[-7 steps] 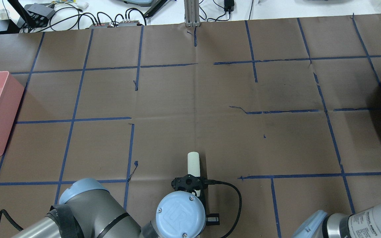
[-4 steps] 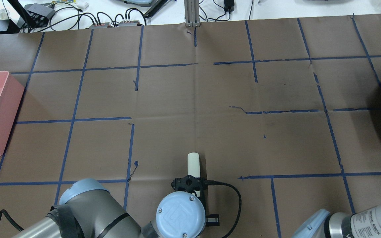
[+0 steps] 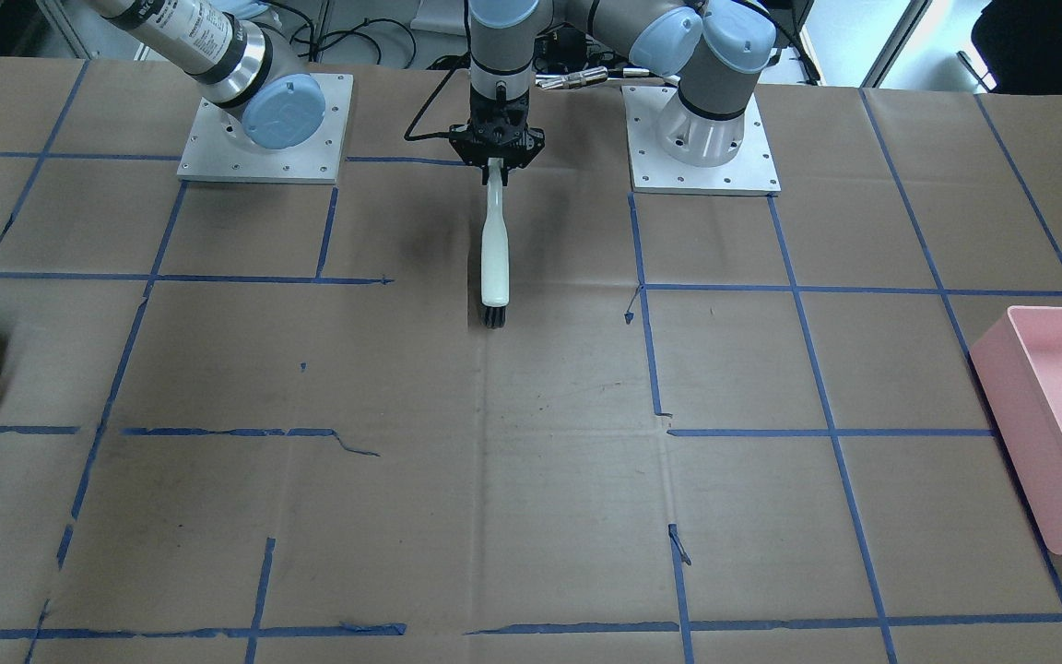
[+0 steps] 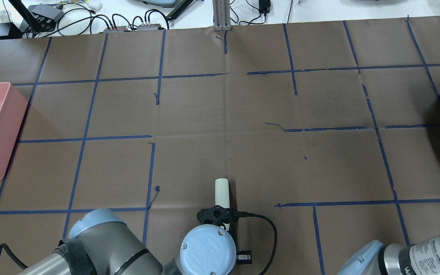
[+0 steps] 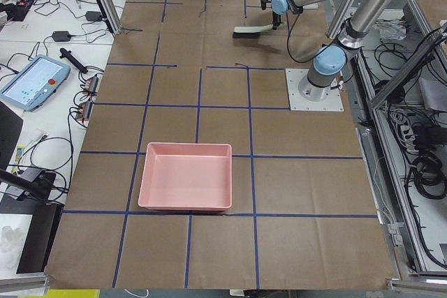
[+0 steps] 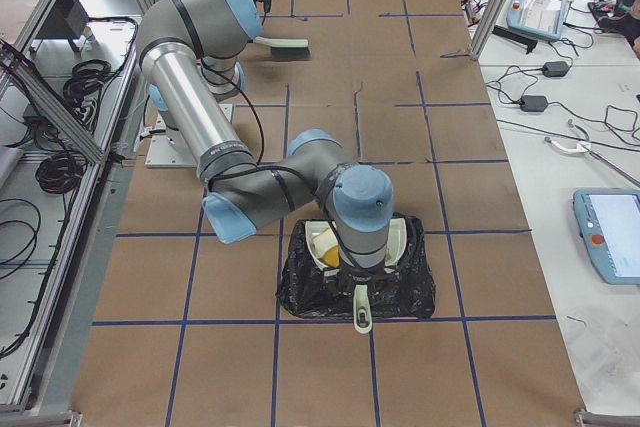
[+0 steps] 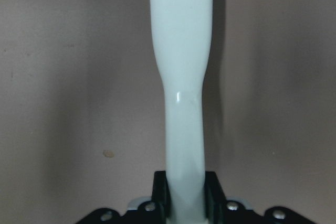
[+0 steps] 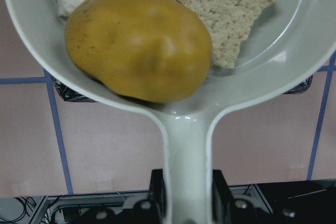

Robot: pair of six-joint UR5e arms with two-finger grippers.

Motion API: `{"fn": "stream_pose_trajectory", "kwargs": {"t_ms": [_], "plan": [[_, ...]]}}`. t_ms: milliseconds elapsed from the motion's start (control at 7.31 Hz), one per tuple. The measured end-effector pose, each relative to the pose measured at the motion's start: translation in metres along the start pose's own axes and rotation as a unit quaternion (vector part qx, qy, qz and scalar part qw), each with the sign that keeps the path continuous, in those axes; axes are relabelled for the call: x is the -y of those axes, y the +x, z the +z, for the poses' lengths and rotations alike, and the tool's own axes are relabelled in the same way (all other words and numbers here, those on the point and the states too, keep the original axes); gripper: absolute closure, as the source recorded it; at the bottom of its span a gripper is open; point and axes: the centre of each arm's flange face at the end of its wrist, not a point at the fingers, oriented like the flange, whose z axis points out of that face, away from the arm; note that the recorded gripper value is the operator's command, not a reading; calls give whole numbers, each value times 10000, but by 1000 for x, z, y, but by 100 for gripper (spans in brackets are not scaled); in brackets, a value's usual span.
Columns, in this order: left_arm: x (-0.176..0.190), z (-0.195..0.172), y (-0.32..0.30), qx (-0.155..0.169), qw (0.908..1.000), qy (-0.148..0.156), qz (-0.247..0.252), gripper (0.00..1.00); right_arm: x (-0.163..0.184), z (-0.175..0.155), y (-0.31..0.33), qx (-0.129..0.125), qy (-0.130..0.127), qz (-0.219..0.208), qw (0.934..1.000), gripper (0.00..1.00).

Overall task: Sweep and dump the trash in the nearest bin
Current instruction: 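Carry the loaded dustpan with the right gripper over the trash bag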

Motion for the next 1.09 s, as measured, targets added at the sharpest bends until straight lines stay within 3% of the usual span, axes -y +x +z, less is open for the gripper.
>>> {"fn": "stream_pose_trajectory", "kwargs": {"t_ms": [274, 547, 684, 1094], "plan": [[1, 1, 1, 3, 10000, -8, 1, 46, -14, 9, 1, 68, -67, -44, 9999, 100], [3, -2, 2, -35, 10000, 72, 13, 12, -20, 13, 0, 199, -163, -43, 9997, 100], [7, -8, 3, -106, 9997, 221, 19, 4, -23, 10, -1, 211, -274, -11, 9994, 100], [53, -53, 0, -292, 9959, 845, -102, 1, -26, -3, 0, 386, -787, 133, 9961, 100]]}}
